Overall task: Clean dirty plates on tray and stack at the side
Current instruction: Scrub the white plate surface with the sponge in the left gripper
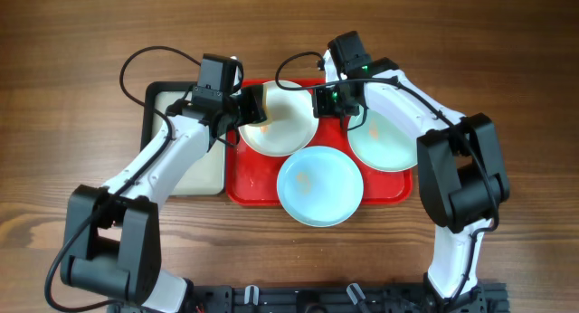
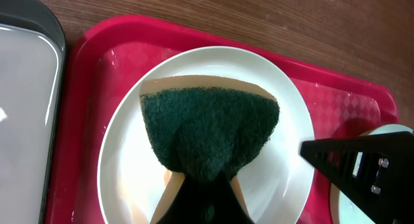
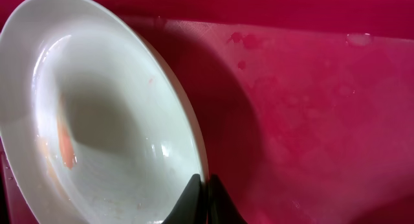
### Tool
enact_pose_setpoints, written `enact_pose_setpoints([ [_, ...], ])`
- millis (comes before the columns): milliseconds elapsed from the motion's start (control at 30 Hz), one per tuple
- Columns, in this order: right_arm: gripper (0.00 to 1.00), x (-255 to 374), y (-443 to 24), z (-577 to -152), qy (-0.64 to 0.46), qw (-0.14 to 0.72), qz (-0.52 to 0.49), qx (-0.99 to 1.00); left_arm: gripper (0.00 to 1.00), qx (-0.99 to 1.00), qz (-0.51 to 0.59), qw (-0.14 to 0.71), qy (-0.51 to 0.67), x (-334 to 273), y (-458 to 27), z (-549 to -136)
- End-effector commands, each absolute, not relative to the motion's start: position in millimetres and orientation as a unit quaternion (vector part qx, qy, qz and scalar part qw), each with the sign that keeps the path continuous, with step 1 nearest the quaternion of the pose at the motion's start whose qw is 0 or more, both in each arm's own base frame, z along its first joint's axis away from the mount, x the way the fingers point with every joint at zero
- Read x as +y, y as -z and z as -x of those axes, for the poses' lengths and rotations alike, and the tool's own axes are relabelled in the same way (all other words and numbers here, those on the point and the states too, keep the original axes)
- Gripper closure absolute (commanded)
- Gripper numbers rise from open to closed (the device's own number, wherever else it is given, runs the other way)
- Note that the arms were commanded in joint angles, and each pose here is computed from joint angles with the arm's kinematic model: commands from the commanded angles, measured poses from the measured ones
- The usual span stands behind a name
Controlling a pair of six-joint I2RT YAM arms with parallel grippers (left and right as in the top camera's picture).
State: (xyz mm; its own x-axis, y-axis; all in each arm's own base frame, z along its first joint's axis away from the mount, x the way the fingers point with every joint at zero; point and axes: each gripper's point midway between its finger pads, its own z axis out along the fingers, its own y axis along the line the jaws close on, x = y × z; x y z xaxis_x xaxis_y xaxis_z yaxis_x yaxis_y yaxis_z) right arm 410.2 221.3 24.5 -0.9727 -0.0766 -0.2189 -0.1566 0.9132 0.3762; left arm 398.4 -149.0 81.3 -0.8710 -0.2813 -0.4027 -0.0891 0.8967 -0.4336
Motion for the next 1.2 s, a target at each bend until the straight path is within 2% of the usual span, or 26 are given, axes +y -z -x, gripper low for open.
enact_pose_setpoints([
  [0,0.96,221,-19,-410,-0.195,0.096,0.057,0.974,0.96,0.945,0.106,0.225,0.213,-154,-76,-404],
  [700,0.96,225,-19,-407,-0.196,0.094,0.063,0.974,0.96,0.971,0.092,0.106,0.191,-177,18,-373],
  [933,0.96,228,-19,-406,-0.196,0.093,0.065,0.974,0.96,0.938,0.049,0.082,0.332,-225,-11,-372],
  [1067,0.96,228,-19,-406,-0.196,0.093,0.066,0.974,0.96,0.932,0.039,0.12,0.339,-231,-47,-398],
  [1167,0.96,227,-19,-406,-0.195,0.093,0.066,0.974,0.96,0.945,0.04,0.161,0.283,-215,-80,-415],
])
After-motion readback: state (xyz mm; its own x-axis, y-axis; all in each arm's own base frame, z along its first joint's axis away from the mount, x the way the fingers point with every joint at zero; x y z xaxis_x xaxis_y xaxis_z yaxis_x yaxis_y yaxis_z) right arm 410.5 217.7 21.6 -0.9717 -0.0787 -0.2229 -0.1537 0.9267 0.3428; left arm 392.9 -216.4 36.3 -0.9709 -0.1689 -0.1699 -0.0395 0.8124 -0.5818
